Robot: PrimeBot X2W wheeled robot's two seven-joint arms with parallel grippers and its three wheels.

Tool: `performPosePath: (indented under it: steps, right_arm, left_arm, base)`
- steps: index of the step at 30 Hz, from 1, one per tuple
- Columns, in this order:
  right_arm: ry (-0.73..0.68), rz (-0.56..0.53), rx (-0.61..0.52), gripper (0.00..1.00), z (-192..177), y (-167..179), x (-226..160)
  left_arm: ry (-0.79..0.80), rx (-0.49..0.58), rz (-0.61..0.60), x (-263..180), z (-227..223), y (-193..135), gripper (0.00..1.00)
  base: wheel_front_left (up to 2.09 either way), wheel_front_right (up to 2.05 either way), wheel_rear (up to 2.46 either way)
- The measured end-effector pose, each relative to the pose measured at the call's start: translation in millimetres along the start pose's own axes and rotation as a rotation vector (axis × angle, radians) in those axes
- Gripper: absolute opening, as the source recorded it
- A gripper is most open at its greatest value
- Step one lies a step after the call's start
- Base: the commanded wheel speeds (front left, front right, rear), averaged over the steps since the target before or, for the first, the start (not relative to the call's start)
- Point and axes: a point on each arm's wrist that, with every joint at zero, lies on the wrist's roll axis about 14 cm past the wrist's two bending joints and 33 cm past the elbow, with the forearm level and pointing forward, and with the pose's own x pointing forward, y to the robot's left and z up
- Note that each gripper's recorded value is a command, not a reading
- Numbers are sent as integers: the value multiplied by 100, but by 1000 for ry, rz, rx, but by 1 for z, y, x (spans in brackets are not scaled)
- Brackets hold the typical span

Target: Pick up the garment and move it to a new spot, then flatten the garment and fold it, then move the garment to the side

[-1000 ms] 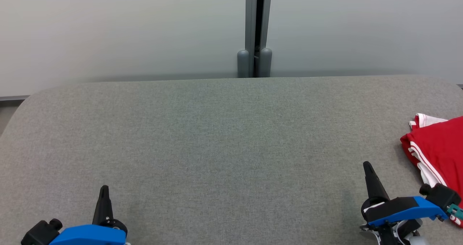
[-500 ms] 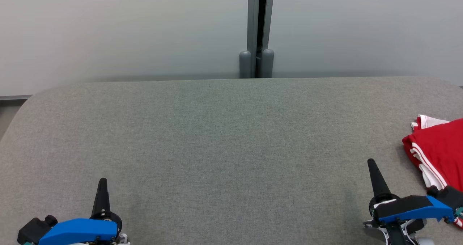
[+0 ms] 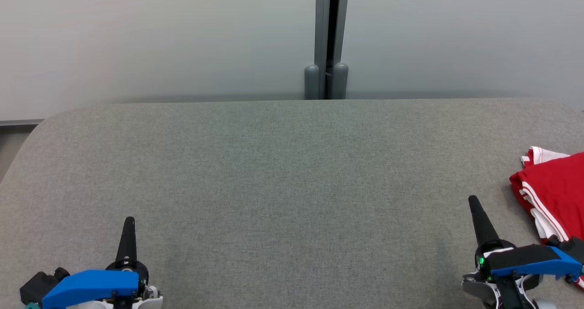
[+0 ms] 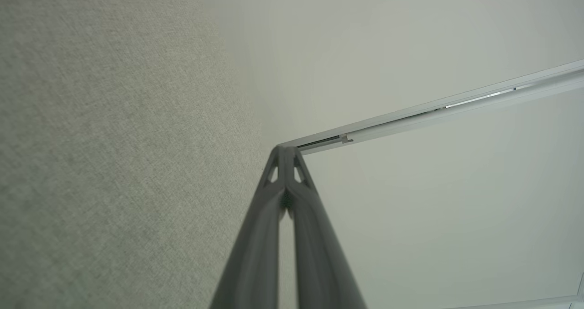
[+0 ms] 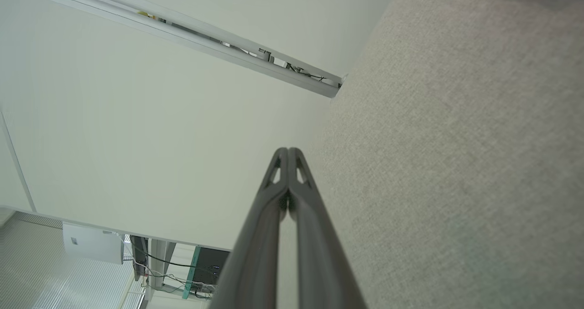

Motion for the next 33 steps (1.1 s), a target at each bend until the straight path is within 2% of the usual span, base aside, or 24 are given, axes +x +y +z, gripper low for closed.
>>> performPosePath:
  steps: [33]
  right_arm:
    - [5,70,274,0,7,19,1]
  left_arm:
    - [-13,-258,-84,5,15,-24,0]
  base:
    - [0,0,0]
